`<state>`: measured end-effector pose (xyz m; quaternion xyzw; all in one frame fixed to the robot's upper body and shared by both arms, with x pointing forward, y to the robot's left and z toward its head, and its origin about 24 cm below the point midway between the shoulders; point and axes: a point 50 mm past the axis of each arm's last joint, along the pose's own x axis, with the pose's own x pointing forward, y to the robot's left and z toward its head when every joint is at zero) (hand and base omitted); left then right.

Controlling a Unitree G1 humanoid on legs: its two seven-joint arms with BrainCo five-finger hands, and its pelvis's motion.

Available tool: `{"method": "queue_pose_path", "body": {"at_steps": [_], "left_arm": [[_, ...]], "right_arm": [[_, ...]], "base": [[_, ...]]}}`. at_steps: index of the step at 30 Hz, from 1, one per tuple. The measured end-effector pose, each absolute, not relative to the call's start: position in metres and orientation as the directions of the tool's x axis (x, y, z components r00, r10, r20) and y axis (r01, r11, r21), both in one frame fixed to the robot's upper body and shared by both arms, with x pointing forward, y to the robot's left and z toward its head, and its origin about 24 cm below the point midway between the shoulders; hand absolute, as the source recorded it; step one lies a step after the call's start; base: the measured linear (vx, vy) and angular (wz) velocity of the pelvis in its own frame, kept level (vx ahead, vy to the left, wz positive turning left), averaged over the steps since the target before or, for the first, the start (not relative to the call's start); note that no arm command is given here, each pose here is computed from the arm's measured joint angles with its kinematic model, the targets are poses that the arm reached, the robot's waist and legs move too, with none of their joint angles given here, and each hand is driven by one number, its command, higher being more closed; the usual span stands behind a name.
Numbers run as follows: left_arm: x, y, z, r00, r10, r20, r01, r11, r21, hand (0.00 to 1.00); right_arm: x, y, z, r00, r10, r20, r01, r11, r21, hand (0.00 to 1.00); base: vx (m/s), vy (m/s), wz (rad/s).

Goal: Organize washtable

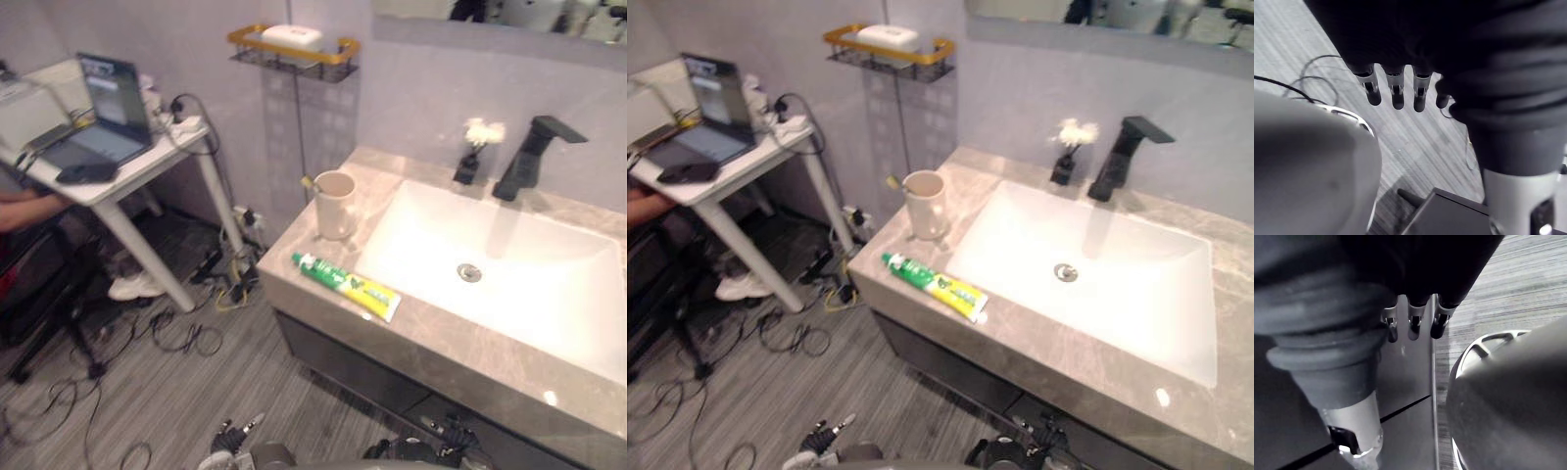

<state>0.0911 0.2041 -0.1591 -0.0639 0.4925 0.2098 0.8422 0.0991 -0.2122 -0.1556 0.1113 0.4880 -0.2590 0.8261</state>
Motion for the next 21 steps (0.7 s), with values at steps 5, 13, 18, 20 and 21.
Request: {"method": "queue_pose_path", "body": {"at_steps": [5, 13, 18, 20, 21], "left_arm": [[0.091, 0.207, -0.158, 0.432, 0.319, -0.844, -0.432, 0.894, 0.117, 0.00], [0.084, 0.221, -0.157, 0.414, 0.355, -0.838, -0.424, 0.890, 0.168, 0.00], [0.073, 0.214, -0.162, 0.382, 0.324, -0.866, -0.357, 0.916, 0.186, 0.00], [0.072, 0.214, -0.163, 0.382, 0.320, -0.867, -0.348, 0.919, 0.186, 0.00], [0.072, 0.215, -0.163, 0.382, 0.320, -0.867, -0.339, 0.921, 0.191, 0.00]], "right_arm": [[0.090, -0.216, -0.157, 0.355, -0.341, -0.870, 0.557, 0.825, -0.096, 0.00], [0.087, -0.190, -0.162, 0.413, -0.246, -0.877, 0.409, 0.911, -0.063, 0.00], [0.119, -0.179, -0.155, 0.500, -0.191, -0.845, 0.307, 0.951, -0.033, 0.00], [0.123, -0.181, -0.154, 0.510, -0.181, -0.841, 0.287, 0.958, -0.033, 0.00], [0.122, -0.184, -0.154, 0.507, -0.183, -0.842, 0.279, 0.959, -0.041, 0.00]], "base": [[0.29, 0.230, -0.74], [0.17, 0.468, -0.69], [-0.03, 0.356, -1.29], [-0.08, 0.228, -0.87], [-0.08, 0.168, -0.65]]}}
